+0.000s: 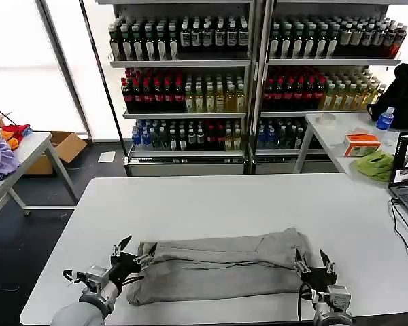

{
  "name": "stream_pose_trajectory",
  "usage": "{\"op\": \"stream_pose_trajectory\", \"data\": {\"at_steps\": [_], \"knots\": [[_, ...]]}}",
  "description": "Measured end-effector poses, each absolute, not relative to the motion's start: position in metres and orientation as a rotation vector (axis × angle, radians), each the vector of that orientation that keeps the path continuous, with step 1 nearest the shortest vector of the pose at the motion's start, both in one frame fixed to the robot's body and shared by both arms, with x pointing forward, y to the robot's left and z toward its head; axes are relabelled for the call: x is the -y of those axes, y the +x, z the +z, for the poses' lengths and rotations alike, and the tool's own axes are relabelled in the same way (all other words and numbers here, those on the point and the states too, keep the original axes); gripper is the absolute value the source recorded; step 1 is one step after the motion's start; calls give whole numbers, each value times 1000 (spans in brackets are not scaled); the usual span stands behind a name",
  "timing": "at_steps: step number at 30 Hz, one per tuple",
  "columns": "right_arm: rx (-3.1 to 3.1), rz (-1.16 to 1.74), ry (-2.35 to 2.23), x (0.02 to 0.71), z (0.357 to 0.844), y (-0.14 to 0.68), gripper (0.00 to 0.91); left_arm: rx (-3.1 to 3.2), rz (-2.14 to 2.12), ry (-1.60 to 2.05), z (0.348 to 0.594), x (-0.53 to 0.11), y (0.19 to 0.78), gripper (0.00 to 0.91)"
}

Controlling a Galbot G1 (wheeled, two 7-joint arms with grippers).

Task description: Fold and organize the clothes.

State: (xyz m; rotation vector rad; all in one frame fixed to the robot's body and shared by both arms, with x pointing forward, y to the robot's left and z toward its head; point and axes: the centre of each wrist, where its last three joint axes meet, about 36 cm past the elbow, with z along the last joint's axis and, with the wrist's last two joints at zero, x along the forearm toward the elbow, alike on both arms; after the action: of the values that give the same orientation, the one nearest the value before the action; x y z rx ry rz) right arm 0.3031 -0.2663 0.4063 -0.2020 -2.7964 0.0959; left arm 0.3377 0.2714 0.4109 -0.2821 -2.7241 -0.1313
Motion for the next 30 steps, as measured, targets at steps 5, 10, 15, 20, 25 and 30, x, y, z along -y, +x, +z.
{"op": "stream_pose_trajectory", "data": {"at_steps": [5, 10, 15, 20, 25, 30], "knots": [[2836, 77, -194, 264, 420, 304, 907, 2714, -73, -233, 407, -269, 333, 907], [2868, 75, -191, 266, 432, 306, 907, 2694, -11, -207, 400, -264, 327, 907], [2885, 69, -185, 265, 438, 306, 907, 2682, 37, -191, 395, -257, 324, 907], [2891, 69, -175, 265, 441, 306, 907, 2670, 62, -174, 389, -254, 322, 907], [2899, 61, -167, 263, 443, 308, 907, 2651, 80, -161, 381, -252, 320, 574], [2902, 52, -164, 262, 445, 308, 907, 2638, 81, -152, 374, -255, 318, 30]]}}
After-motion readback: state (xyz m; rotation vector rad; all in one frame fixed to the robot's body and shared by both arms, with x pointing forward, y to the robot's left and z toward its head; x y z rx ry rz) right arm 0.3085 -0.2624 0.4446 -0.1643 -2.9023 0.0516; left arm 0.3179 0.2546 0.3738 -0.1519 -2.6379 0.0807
